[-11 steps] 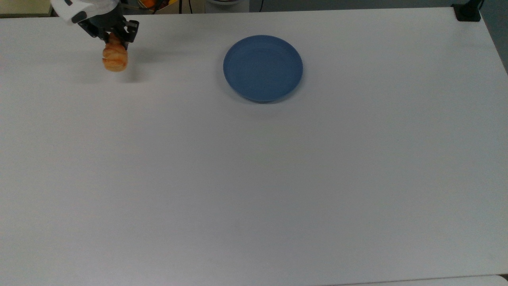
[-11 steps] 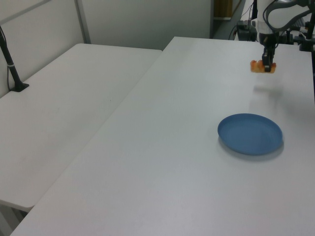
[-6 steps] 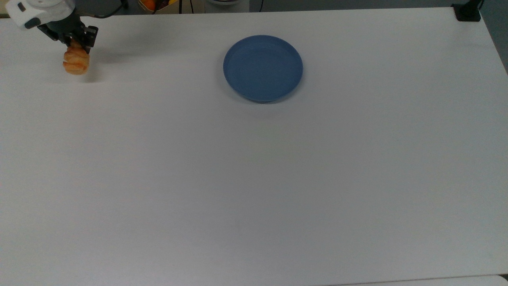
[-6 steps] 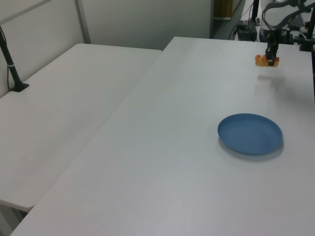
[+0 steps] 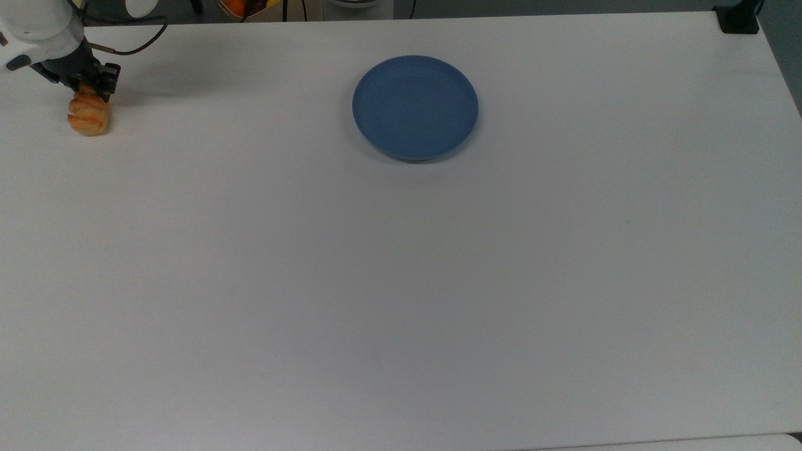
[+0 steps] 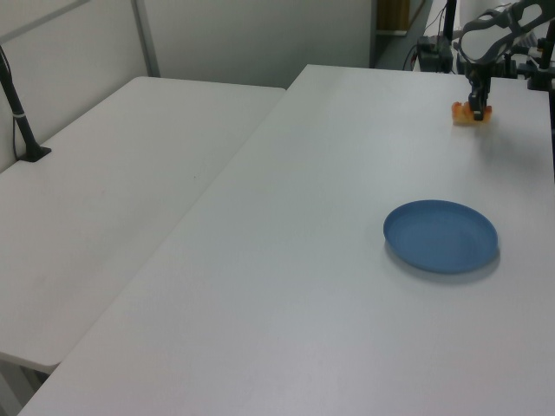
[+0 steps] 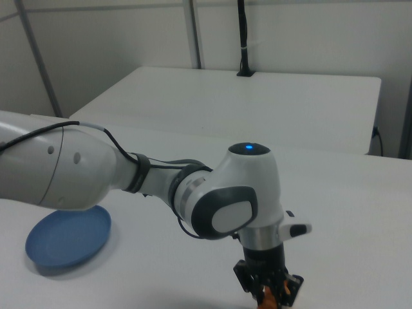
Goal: Put the bread on the table
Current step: 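Lower the bread roll onto the table and open the gripper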
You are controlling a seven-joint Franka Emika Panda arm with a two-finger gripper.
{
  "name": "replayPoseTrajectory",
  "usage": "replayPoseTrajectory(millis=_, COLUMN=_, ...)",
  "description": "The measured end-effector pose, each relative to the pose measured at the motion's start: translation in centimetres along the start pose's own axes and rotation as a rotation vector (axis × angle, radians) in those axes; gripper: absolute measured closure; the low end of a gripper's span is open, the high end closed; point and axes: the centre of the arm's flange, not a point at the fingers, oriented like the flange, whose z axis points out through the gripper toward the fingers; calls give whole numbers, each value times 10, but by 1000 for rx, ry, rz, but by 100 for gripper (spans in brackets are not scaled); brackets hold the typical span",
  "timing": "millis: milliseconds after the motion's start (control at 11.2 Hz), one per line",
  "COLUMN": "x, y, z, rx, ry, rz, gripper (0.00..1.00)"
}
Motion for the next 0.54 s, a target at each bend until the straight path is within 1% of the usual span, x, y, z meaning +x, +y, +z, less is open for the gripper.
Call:
replayPoseTrajectory(millis=89, x=-5, y=9, z=5, rx=3, ry=-6, rz=-8, gripper=54)
replayPoseTrajectory(millis=268, x=-9, y=15, z=7, rx=5, ry=-9, rz=-15, gripper=52)
replayPoseTrajectory(millis=357, x=-8, y=14, z=7, rx=5, ry=-8, rz=-17, gripper=46)
replayPoseTrajectory(millis=536, x=-8, y=13, z=7, rx=5, ry=-7, rz=-19, gripper=17)
